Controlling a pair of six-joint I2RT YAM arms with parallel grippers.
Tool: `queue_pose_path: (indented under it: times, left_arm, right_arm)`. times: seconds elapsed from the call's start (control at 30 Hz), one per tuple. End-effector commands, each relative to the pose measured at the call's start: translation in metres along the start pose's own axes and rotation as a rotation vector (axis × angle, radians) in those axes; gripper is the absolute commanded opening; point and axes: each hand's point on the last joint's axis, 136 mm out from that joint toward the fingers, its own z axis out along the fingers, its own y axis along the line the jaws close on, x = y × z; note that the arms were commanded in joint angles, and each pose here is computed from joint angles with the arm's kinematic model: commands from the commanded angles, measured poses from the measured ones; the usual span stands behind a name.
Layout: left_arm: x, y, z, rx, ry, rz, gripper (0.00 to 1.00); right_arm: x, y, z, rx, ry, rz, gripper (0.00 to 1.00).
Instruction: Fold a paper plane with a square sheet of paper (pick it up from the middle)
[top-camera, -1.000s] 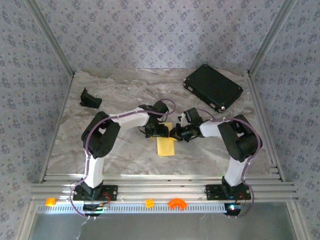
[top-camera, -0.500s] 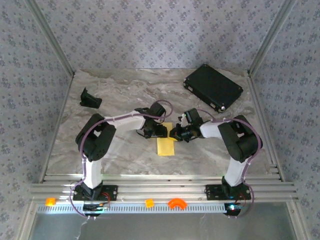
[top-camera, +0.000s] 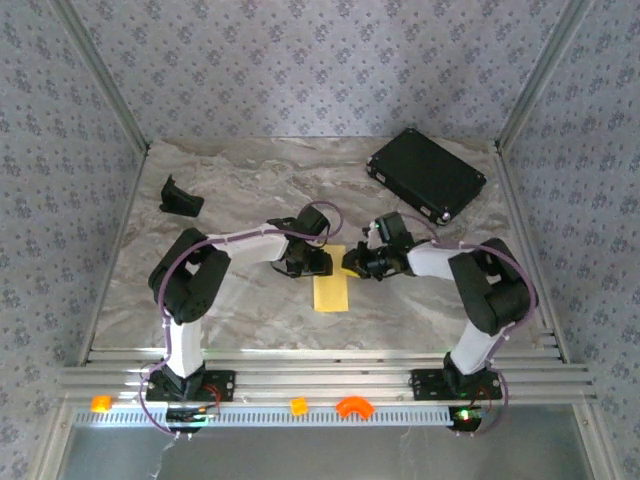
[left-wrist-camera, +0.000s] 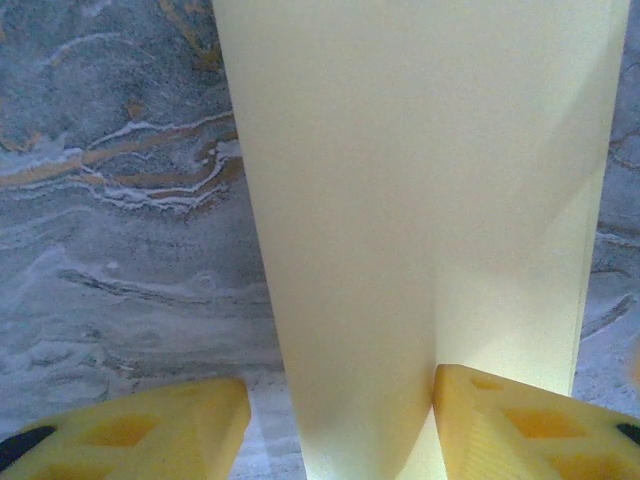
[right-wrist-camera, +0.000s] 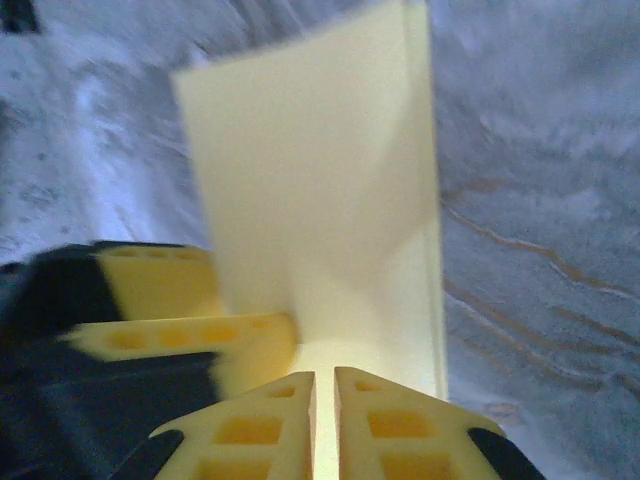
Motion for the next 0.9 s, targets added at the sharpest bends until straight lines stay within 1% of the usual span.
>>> queue_pose_path:
  times: [0.0,0.07,0.17,0.27,0.57,0.87]
  left_arm:
    - [0.042,0.043,0.053,-0.137,0.15,-0.01,0.56]
    - [0.041,0.043,0.052,-0.141,0.146,-0.002,0.56]
    - [0.041,0.044,0.052,-0.15,0.149,0.001,0.56]
    - [0.041,0.043,0.054,-0.146,0.157,0.019,0.57]
    - [0.042,0.046,0.059,-0.172,0.191,0.083,0.59]
    - [0.043,0.051,0.063,-0.192,0.19,0.035,0.59]
  right_arm:
    - [-0.024,0.012,-0.035,-0.002,-0.112,0.006,0.15]
    - [-0.027,-0.005,-0.053,0.057,-0.166,0.044,0.15]
    - [-0.024,-0.023,-0.07,0.086,-0.212,0.076,0.15]
    - [-0.017,-0.03,-0.077,0.095,-0.22,0.082,0.15]
    - [-0.01,-0.033,-0.077,0.104,-0.201,0.084,0.15]
    - [-0.004,-0.025,-0.07,0.087,-0.164,0.053,0.15]
